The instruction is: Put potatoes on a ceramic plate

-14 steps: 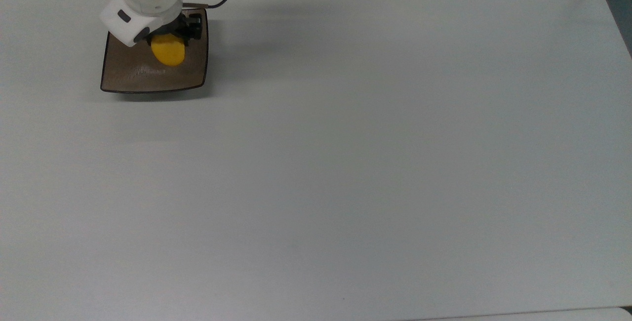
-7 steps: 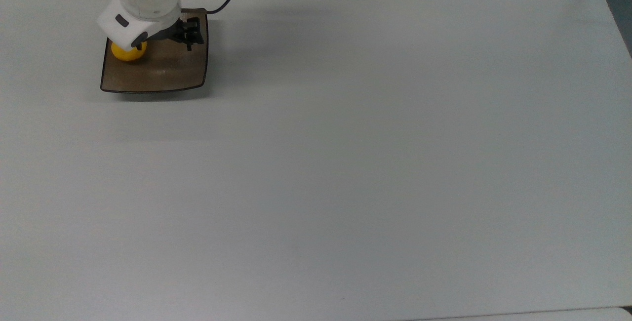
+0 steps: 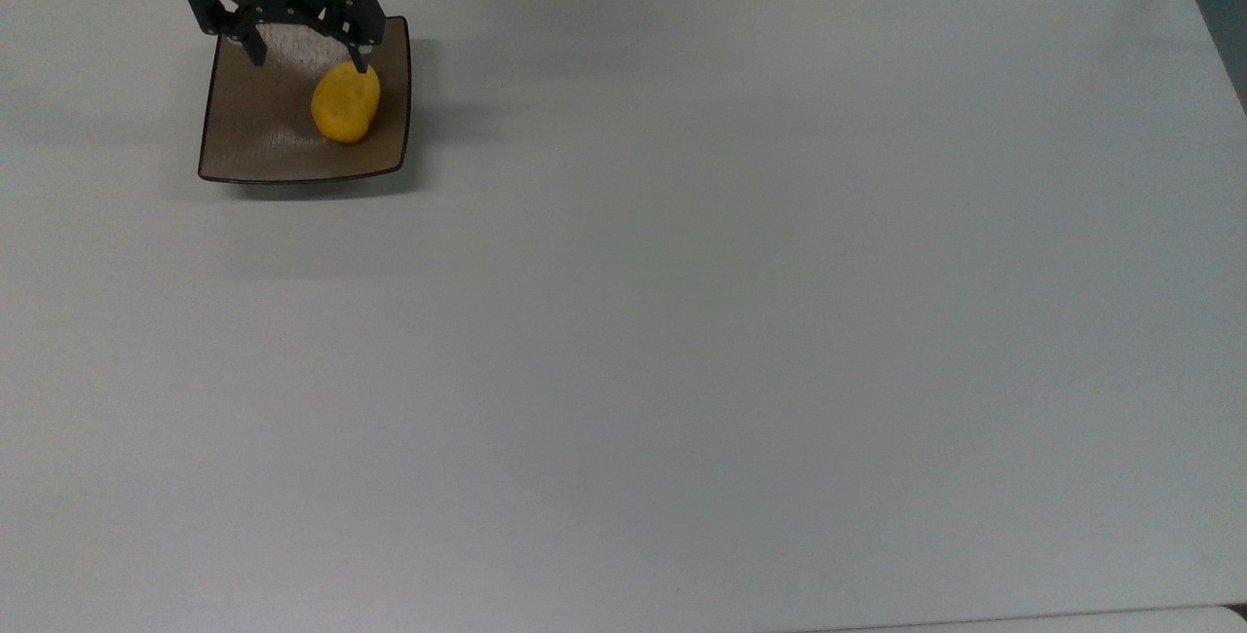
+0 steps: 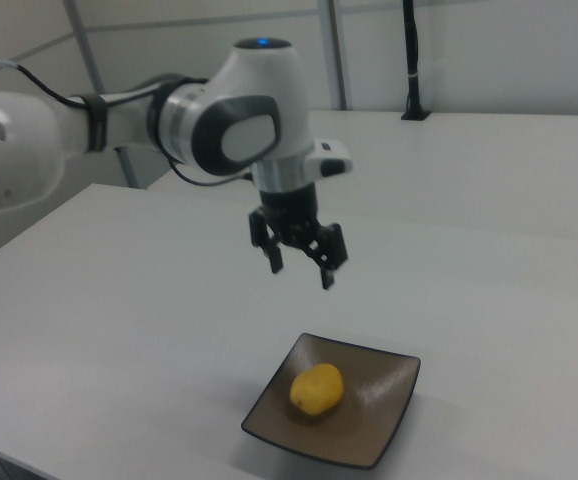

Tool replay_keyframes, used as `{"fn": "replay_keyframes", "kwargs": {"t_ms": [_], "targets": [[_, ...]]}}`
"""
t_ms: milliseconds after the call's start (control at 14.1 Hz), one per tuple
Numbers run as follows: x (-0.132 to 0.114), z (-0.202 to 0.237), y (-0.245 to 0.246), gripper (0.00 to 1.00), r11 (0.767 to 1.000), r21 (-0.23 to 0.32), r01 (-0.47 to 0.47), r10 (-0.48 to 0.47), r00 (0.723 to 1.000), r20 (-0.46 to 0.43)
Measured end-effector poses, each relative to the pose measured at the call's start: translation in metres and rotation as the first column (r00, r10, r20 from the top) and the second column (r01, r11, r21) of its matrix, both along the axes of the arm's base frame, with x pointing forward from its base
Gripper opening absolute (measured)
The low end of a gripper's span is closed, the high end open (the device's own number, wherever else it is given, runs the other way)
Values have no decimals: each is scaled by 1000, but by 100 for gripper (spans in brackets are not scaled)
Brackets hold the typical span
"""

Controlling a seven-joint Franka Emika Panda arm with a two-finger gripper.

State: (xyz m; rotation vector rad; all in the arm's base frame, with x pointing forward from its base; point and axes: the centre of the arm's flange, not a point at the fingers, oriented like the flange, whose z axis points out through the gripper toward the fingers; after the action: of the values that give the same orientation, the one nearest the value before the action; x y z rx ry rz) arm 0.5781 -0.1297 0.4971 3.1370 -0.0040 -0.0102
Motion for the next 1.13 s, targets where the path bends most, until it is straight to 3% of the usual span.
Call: {"fn": "replay_keyframes", "kwargs": {"t_ms": [283,566,1131], "targets": [[-4,43,105,100,999,33,13,-14,999,38],[-8,44,201,100,999,41,9,-10,999,34],[-14,39,236,100,998,41,-40,39,999,24]]}}
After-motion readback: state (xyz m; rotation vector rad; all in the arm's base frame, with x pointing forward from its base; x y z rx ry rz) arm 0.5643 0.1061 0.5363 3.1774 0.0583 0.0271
